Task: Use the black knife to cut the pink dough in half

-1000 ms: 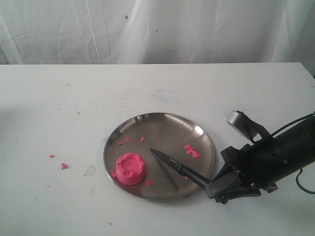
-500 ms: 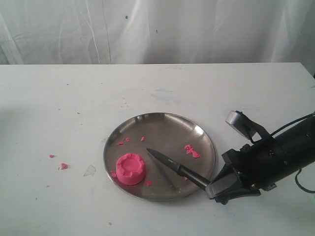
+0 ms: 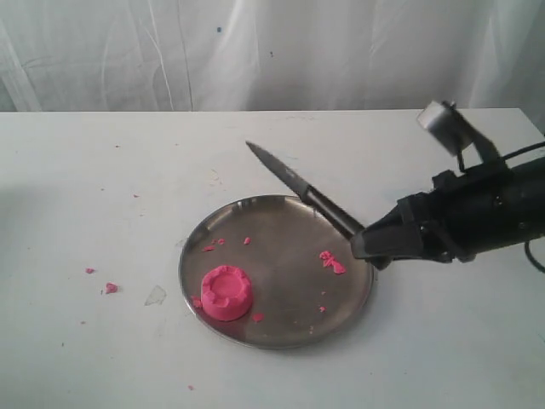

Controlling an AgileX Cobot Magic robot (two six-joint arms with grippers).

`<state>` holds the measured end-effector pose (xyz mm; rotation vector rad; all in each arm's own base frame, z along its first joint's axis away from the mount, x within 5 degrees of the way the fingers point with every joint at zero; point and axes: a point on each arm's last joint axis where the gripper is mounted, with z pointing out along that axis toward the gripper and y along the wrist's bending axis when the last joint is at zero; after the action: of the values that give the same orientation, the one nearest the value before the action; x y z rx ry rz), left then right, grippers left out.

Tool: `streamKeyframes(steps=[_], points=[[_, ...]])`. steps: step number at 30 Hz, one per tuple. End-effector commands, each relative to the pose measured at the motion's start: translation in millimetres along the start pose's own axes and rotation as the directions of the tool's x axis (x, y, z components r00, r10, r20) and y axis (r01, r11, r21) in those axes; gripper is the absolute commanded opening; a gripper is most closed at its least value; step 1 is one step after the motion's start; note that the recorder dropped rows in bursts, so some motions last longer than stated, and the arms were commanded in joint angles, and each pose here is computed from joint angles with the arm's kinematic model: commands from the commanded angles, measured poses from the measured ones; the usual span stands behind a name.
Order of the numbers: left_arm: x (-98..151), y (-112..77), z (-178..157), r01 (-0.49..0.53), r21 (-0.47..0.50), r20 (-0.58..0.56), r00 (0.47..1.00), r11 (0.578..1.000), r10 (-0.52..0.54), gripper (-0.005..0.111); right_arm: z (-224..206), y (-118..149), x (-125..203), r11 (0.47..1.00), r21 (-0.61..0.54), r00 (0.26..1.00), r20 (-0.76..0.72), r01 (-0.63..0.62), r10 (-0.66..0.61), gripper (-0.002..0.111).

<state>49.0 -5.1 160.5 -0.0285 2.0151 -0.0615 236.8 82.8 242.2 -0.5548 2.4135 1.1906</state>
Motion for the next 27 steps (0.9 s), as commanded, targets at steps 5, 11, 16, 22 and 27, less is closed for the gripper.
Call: streamKeyframes(steps=[5, 11, 16, 22, 27], points=[[1.5, -0.1, 0.2, 0.000, 0.001, -0.006, 1.000, 1.000, 0.000, 0.000, -55.0, 74.3, 13.3, 0.934, 0.139, 0.916, 0.196, 0.328, -0.351, 0.000], [1.5, -0.1, 0.2, 0.000, 0.001, -0.006, 1.000, 1.000, 0.000, 0.000, -69.6, 84.4, 29.8, 0.891, 0.304, 0.868, 0.265, 0.338, -0.420, 0.000], [1.5, -0.1, 0.2, 0.000, 0.001, -0.006, 1.000, 1.000, 0.000, 0.000, -70.8, 84.7, 32.2, 0.894, 0.318, 0.867, 0.284, 0.317, -0.409, 0.000], [1.5, -0.1, 0.2, -0.007, 0.001, -0.006, 1.000, 1.000, 0.007, 0.000, -70.8, 84.7, 32.2, 0.894, 0.318, 0.867, 0.284, 0.317, -0.409, 0.000], [-3.8, -0.5, 0.1, 0.039, 0.008, 0.052, 0.998, 0.999, -0.040, 0.000, -70.7, 84.7, 32.2, 0.901, 0.312, 0.873, 0.289, 0.303, -0.393, 0.000]])
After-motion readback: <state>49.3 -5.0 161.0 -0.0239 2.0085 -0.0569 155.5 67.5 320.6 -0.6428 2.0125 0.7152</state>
